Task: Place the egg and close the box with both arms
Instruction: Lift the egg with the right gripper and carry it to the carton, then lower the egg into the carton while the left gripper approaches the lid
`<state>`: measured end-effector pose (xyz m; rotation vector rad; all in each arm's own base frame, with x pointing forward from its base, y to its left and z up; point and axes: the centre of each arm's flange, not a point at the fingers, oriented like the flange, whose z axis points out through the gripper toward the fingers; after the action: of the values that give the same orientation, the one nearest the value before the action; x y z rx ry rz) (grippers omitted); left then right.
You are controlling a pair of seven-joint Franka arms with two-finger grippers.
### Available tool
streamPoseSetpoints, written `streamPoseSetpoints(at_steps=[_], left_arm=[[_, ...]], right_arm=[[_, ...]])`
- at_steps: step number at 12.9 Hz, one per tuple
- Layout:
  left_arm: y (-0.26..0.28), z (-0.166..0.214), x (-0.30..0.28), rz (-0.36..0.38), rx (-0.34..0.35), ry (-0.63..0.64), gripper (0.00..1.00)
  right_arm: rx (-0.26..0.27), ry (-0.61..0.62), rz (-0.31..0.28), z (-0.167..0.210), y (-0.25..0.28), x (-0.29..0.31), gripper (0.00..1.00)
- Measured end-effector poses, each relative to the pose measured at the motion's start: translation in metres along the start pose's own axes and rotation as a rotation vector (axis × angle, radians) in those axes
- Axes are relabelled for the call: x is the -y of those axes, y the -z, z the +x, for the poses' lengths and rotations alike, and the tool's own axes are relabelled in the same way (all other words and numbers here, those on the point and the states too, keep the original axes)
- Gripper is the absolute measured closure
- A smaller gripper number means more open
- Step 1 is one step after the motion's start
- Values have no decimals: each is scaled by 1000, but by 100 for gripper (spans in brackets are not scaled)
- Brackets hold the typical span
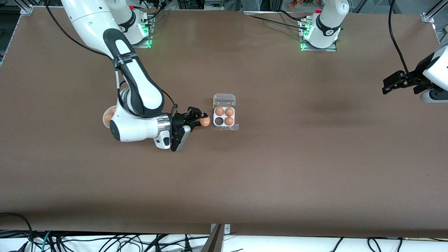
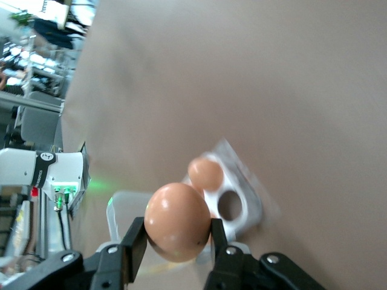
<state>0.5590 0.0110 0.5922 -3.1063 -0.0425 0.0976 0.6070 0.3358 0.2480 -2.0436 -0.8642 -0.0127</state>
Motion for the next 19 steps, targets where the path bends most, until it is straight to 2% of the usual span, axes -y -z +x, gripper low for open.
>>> streamPoseSetpoints(at_steps=[2,4,6,8,10,11,12,13,15,19], left_arm=[[0,0,0,0,0,0,0],[0,0,0,0,0,0,0],[0,0,-6,-22,1,-7,0],[-5,3,-25,-104,14,-22,3],[-19,7,-48,-183,56,-45,25],[-29,7,-63,-206,100,-64,35],[-41,7,-78,-216,152,-81,35],[-52,6,-91,-215,194,-94,42],[-67,7,-108,-208,242,-100,43],[-86,10,-124,-198,292,-97,43]], right_arm=[[-87,143,64,0,-21,-4,52],[-130,260,92,-5,-35,-11,52],[-140,352,113,-11,-45,-16,52],[-141,431,123,-15,-51,-20,52],[-148,509,153,-20,-60,-22,52],[-159,530,177,-23,-66,-23,52],[-165,552,190,-28,-73,-27,52],[-167,577,194,-32,-79,-31,52],[-171,618,198,-40,-87,-41,52],[-177,662,211,-47,-91,-49,52]])
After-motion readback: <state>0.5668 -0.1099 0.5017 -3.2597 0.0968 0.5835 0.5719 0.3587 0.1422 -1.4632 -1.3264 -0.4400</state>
